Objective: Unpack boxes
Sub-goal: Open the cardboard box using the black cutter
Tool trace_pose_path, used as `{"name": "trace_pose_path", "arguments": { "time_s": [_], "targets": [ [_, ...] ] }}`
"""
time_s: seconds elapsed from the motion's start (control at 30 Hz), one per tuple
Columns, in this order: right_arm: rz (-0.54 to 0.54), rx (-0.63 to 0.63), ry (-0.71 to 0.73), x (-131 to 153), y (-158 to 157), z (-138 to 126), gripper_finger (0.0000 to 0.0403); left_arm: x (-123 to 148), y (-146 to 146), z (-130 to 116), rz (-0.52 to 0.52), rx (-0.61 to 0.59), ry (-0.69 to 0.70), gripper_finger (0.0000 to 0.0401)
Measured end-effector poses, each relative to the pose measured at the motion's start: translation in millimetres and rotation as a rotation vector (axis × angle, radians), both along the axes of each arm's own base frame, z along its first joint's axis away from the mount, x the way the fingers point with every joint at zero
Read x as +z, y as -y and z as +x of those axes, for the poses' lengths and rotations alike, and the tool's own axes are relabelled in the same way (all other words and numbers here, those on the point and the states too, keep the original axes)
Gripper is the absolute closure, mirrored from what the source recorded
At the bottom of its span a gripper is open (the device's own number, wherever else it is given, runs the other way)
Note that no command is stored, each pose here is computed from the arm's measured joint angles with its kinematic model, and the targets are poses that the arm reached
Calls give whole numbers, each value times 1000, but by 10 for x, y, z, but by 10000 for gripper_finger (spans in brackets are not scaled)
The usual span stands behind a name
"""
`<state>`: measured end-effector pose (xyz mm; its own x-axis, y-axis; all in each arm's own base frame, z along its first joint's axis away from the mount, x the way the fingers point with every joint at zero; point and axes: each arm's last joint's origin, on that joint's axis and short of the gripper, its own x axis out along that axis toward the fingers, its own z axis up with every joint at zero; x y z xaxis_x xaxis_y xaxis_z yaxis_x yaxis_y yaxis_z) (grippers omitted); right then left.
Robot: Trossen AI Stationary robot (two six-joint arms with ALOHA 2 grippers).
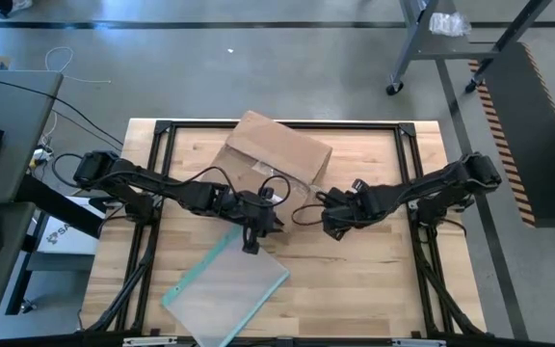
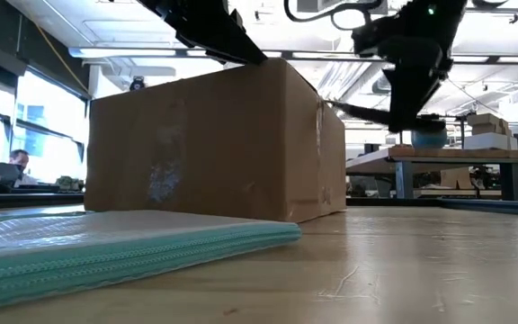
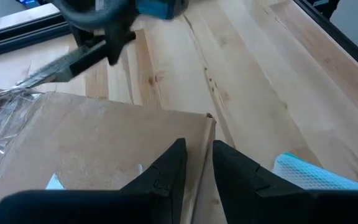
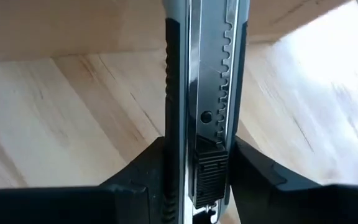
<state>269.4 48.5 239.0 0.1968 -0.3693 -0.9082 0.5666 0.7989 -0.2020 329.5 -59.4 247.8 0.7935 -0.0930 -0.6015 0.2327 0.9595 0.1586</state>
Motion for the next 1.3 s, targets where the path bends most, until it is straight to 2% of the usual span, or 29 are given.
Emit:
{"name": "trace_pose_path", "arguments": {
  "time_s": [0.1, 0.23, 0.37, 0.5, 0.7, 0.83, 1.1, 1.3],
  "targets": [
    [6, -42, -65, 218, 100, -35, 284, 0, 5, -1, 0, -1, 0, 339],
    [100, -46, -147, 468, 221, -74, 284, 0, 4, -1, -3, -5, -1, 339],
    [192, 18, -178, 553, 300, -58, 284, 0, 10, -2, -6, -7, -1, 339],
    [218, 68, -190, 558, 323, -9, 284, 0, 16, -3, -6, -9, -1, 339],
    [209, 112, -290, 443, 302, 179, 284, 3, 25, -2, -13, -6, 2, 339],
    [135, 112, -403, 451, 314, 269, 284, 13, 29, -1, -15, -8, 10, 339],
    [87, 236, -390, 575, 273, 386, 284, 168, 58, -108, -103, 52, 32, 339],
    [55, 279, -399, 582, 236, 386, 284, 218, 73, -256, -141, 113, -39, 339]
  ]
}}
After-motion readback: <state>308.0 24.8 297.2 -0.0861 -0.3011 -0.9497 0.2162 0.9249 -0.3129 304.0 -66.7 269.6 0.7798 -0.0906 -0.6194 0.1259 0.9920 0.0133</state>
